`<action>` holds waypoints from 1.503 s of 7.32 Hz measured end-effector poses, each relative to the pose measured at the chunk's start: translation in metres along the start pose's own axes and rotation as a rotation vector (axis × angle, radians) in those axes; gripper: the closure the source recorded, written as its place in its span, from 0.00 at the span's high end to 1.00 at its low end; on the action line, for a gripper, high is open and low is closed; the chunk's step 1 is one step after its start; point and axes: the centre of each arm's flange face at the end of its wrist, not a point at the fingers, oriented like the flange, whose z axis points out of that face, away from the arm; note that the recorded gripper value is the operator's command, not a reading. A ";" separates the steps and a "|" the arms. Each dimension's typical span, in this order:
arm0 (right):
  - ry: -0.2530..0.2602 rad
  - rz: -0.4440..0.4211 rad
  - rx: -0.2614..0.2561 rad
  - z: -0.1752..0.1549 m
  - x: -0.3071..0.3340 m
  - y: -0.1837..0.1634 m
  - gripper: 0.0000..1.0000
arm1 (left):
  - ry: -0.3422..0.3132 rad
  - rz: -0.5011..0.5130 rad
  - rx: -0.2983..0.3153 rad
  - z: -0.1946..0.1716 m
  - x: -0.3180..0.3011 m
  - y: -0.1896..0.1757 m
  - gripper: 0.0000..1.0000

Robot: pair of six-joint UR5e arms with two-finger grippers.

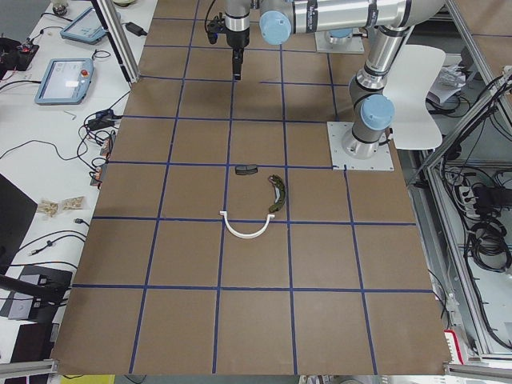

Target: Place bearing gear from tray to pile

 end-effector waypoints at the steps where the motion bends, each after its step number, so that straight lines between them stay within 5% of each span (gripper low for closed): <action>1: -0.021 0.059 -0.004 0.003 -0.087 0.003 0.00 | 0.000 0.001 0.003 -0.001 0.000 0.000 1.00; 3: -0.076 0.166 0.026 0.026 -0.226 0.016 0.00 | -0.001 -0.003 0.003 -0.001 0.000 0.000 1.00; 5: -0.156 0.170 0.079 0.063 -0.318 0.022 0.08 | -0.007 -0.011 -0.009 0.001 -0.002 0.001 1.00; 6: -0.169 0.152 0.093 0.082 -0.341 0.023 0.70 | -0.003 -0.017 -0.012 0.001 -0.002 0.001 1.00; 7: -0.182 0.123 0.126 0.089 -0.351 0.020 1.00 | -0.001 -0.021 -0.011 0.001 -0.002 0.001 1.00; 9: -0.178 0.142 0.152 0.081 -0.330 -0.002 1.00 | -0.001 -0.021 -0.016 0.006 -0.002 -0.001 1.00; 11: -0.110 0.146 0.139 0.054 -0.245 -0.026 1.00 | -0.002 -0.025 -0.023 0.017 -0.003 -0.004 1.00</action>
